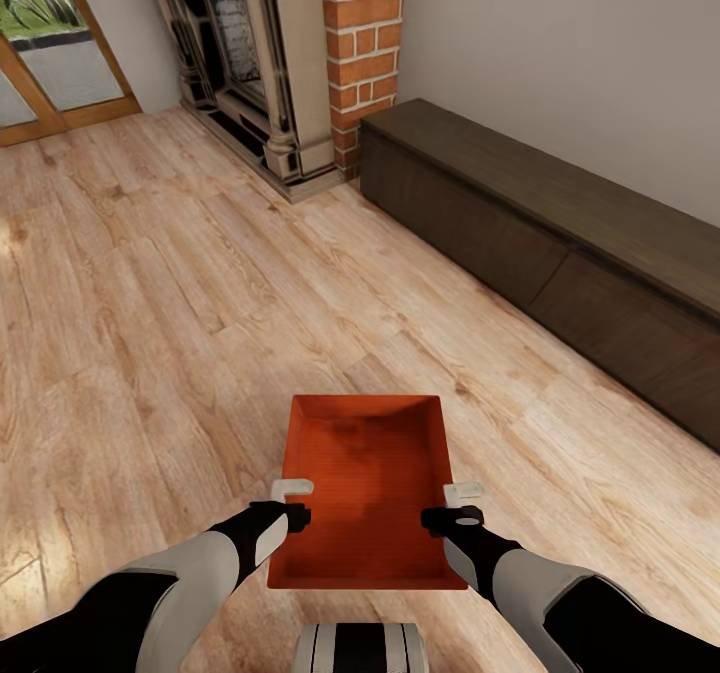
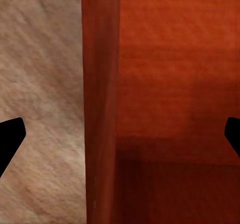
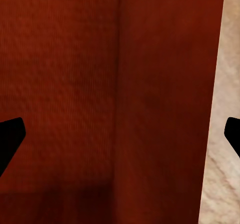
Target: Move the two storage containers from the living room to the garage. In the garage, place one container on the floor and stack the other container on top of it (either order is fine).
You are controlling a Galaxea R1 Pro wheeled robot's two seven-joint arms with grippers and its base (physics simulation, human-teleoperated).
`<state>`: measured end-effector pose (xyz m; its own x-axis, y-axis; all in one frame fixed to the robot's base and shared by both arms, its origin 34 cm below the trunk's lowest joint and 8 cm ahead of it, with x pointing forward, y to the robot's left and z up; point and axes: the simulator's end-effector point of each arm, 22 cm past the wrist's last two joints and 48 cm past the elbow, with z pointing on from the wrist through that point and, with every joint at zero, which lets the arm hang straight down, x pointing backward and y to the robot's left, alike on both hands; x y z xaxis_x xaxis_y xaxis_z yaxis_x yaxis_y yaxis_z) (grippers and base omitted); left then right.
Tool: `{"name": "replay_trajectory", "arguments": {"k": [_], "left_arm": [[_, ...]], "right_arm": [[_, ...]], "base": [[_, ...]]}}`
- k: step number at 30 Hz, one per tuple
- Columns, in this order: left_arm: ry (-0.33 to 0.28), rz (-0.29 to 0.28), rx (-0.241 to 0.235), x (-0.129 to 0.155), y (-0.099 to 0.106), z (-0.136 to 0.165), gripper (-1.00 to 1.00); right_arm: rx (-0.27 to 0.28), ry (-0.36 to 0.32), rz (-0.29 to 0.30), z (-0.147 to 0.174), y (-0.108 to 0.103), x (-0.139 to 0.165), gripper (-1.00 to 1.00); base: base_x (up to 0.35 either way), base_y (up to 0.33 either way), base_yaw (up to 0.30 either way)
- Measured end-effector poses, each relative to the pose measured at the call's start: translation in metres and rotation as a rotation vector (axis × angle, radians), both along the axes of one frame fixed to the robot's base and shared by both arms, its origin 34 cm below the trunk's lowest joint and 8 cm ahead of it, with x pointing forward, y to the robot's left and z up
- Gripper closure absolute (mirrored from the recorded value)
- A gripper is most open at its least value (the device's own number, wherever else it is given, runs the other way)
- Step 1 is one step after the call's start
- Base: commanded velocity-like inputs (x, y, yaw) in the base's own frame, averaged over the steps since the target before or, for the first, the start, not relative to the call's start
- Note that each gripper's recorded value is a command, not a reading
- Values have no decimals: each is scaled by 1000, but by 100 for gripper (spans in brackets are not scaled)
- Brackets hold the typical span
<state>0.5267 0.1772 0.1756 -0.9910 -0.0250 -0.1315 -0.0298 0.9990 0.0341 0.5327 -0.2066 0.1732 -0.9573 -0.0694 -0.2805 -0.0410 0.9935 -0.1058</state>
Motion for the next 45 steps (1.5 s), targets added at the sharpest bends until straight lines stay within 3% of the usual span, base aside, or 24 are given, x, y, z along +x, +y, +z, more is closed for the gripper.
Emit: {"name": "replay_trajectory", "arguments": {"k": [8, 22, 45], "left_arm": [[0, 0, 1, 0, 1, 0, -100], [-1, -2, 5, 0, 2, 0, -100], [1, 2, 21, 0, 15, -1, -100]], "right_arm": [[-1, 0, 0, 0, -1, 0, -100], [-24, 0, -16, -1, -22, 0, -100], [-26, 0, -14, -1, -23, 0, -100]], "base": [[0, 0, 0], [0, 0, 0], [0, 0, 0]]}}
